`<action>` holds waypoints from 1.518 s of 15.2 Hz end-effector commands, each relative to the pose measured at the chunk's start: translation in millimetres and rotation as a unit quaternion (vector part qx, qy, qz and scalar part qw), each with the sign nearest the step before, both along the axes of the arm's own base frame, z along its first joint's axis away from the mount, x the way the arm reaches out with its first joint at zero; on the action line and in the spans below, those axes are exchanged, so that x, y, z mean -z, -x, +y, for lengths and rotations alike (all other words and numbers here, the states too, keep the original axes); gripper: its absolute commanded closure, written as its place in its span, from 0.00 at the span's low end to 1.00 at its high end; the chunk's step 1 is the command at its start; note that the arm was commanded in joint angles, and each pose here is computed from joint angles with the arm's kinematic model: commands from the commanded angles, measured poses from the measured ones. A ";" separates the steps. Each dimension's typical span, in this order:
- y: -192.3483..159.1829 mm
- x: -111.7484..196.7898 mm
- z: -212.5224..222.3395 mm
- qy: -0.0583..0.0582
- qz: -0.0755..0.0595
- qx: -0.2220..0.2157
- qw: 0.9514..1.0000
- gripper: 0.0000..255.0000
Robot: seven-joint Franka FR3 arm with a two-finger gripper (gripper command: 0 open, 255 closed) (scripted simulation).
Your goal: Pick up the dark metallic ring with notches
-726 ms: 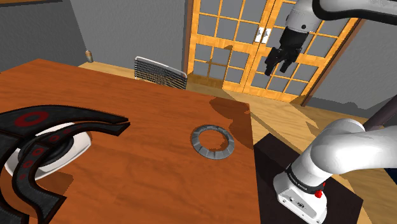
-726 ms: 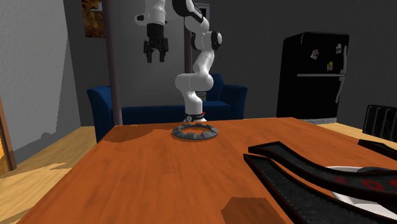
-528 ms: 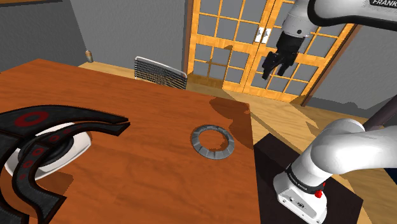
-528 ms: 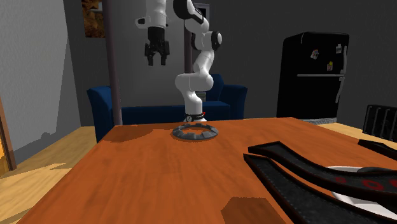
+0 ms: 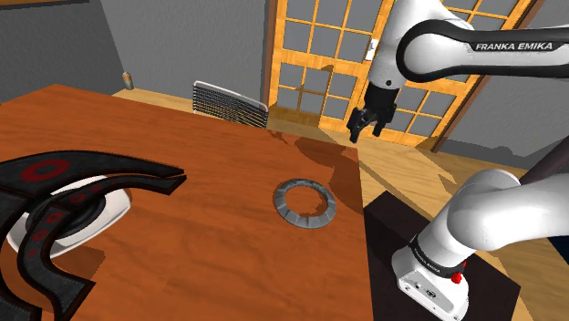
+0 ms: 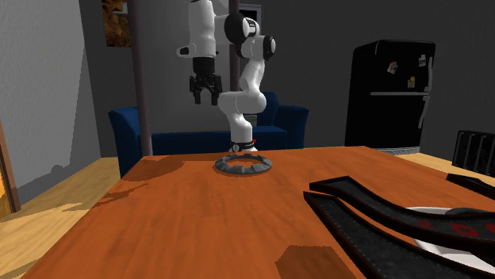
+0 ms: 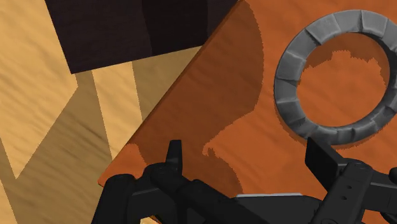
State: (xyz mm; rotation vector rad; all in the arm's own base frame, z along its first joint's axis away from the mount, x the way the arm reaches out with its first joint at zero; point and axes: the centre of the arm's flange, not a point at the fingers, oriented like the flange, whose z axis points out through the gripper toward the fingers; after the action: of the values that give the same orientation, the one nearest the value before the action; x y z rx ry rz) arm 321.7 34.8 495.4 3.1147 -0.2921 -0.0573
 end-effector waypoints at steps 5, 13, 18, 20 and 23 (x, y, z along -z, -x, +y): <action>-13.0 66.7 41.7 -0.001 0.028 0.005 1.000 0.00; -24.3 147.1 91.9 -0.003 0.061 0.011 0.998 0.00; -24.3 173.5 91.9 -0.003 0.061 0.011 0.998 0.00; -24.3 187.1 91.9 -0.003 0.061 0.011 0.998 0.00; -23.5 186.5 92.3 -0.003 0.061 0.011 0.998 1.00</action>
State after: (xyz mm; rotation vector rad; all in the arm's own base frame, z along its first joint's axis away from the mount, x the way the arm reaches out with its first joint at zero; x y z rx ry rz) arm 345.4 127.0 309.8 3.0976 -0.3238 -0.2481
